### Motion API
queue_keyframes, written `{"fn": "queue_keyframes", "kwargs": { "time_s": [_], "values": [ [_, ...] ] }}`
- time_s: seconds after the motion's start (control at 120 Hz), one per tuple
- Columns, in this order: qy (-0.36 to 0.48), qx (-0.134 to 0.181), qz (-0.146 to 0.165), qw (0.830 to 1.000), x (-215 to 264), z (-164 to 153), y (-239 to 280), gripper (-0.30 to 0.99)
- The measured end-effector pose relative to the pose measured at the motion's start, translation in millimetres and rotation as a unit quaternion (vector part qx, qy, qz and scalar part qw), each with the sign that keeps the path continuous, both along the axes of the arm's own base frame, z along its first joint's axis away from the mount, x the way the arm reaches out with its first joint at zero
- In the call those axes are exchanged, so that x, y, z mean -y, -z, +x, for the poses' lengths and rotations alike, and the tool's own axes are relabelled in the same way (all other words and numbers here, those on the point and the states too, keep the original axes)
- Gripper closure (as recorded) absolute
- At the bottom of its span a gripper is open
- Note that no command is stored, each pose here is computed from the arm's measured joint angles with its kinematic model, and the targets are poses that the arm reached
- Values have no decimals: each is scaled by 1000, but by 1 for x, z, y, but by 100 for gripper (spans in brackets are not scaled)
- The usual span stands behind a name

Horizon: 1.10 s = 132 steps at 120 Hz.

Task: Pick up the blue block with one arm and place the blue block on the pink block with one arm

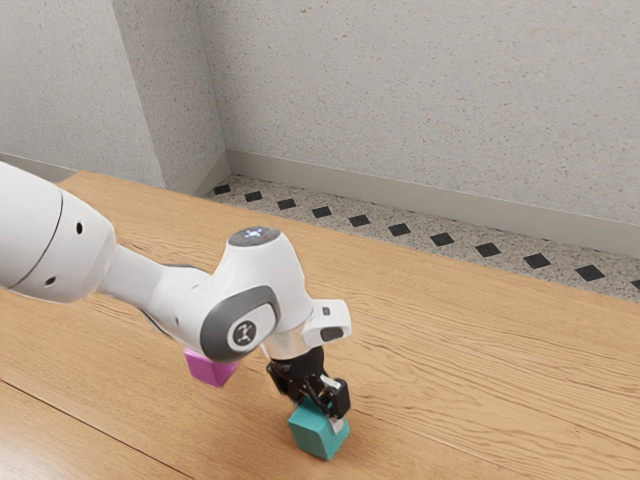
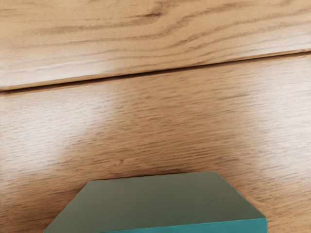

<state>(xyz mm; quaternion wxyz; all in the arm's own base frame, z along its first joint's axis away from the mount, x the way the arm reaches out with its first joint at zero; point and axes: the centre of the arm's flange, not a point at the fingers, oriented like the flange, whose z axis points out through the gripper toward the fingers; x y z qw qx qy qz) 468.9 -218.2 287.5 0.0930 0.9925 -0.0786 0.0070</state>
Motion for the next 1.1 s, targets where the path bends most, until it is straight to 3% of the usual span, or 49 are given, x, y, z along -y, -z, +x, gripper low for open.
{"fn": "queue_keyframes", "kwargs": {
  "time_s": [0.283,0.392,0.492,0.875,1.1],
  "values": [
    [-6,52,14,999,-11,-6,-72,36],
    [-53,63,28,996,-69,9,-98,36],
    [-91,60,40,993,-121,17,-108,35],
    [-125,41,69,989,-206,23,-103,36],
    [-107,27,81,991,-219,24,-89,36]
  ]
}}
